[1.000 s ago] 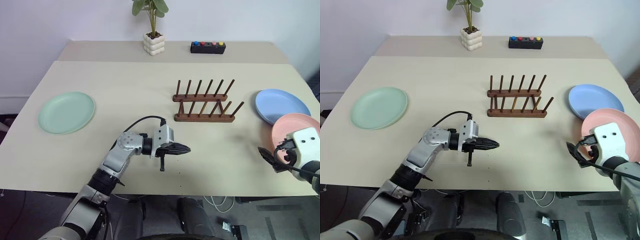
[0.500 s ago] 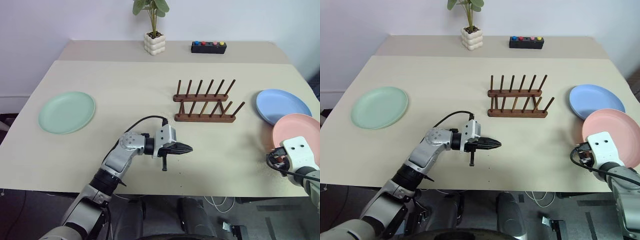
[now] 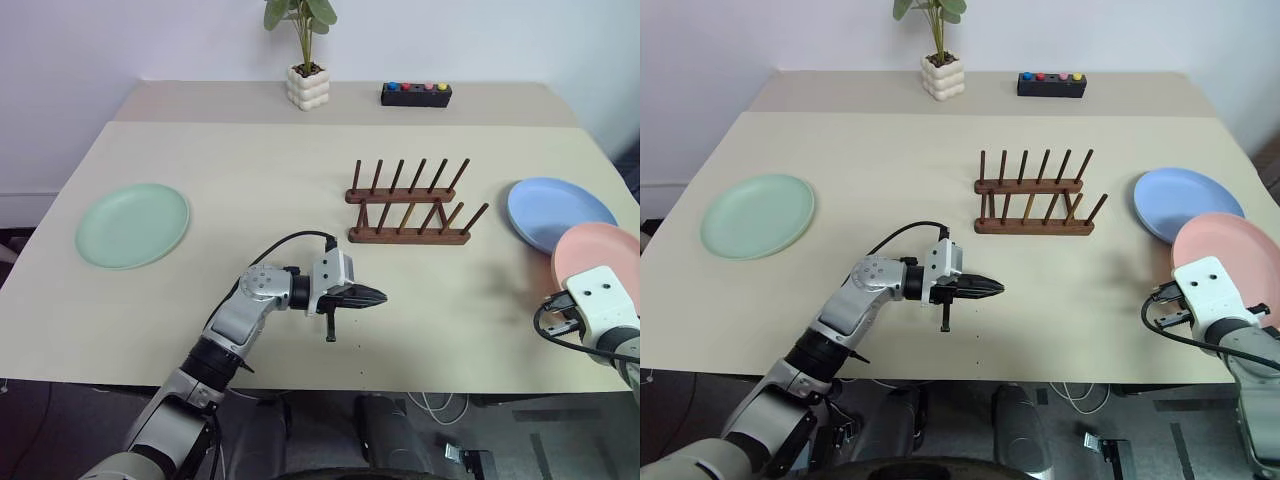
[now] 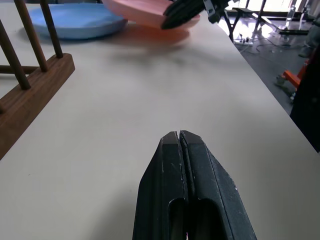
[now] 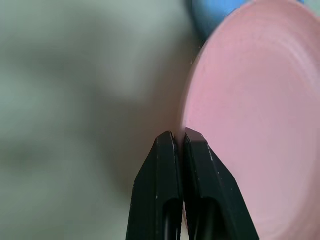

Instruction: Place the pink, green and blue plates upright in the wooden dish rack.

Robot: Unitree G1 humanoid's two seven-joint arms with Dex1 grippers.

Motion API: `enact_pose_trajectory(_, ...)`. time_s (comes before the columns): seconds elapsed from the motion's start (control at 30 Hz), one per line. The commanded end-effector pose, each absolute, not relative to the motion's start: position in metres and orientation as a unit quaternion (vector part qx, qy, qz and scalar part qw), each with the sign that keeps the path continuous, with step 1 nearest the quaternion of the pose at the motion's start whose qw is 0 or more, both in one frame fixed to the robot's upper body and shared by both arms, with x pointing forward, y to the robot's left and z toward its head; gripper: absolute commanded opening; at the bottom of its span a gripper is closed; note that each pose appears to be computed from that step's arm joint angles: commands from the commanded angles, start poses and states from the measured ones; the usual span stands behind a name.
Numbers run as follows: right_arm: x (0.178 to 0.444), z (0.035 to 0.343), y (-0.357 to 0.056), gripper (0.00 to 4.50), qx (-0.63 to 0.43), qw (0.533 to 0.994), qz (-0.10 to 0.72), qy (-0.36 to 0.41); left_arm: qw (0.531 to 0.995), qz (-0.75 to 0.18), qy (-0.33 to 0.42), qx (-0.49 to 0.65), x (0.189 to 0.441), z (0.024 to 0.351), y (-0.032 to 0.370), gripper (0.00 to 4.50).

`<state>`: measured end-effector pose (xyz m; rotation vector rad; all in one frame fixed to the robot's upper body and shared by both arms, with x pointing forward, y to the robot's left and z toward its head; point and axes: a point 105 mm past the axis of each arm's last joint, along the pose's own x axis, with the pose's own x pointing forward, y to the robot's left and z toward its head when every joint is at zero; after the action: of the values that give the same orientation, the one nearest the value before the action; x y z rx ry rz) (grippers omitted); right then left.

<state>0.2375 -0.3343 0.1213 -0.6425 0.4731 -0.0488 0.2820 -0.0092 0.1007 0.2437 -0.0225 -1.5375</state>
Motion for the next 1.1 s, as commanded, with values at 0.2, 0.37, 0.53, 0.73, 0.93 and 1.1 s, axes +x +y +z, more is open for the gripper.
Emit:
enact_pose_trajectory(0.2,0.284,0.251,-0.277,0.03,-0.435,0.896,0.028,-0.08,0.714,-0.69,-0.03,0.117,0.285,0.108,-0.013,0.0)
enact_pose_trajectory(0.37,0.311,0.284,-0.243,0.03,-0.39,0.9,0.101,-0.167,0.726,-0.676,-0.035,0.121,0.29,0.109,-0.011,0.0)
enact_pose_trajectory(0.53,0.321,0.305,-0.217,0.03,-0.174,0.931,0.246,-0.205,0.752,-0.646,-0.04,0.124,0.296,0.111,-0.002,0.0)
enact_pose_trajectory(0.73,0.317,0.303,-0.215,0.03,-0.003,0.916,0.361,-0.176,0.774,-0.619,-0.042,0.124,0.299,0.113,0.008,0.0)
enact_pose_trajectory(0.93,0.309,0.313,-0.214,0.03,0.088,0.887,0.418,-0.174,0.785,-0.606,-0.044,0.125,0.299,0.114,0.012,0.0)
enact_pose_trajectory(1.1,0.309,0.307,-0.218,0.03,0.11,0.886,0.424,-0.153,0.792,-0.596,-0.044,0.125,0.299,0.115,0.016,0.0)
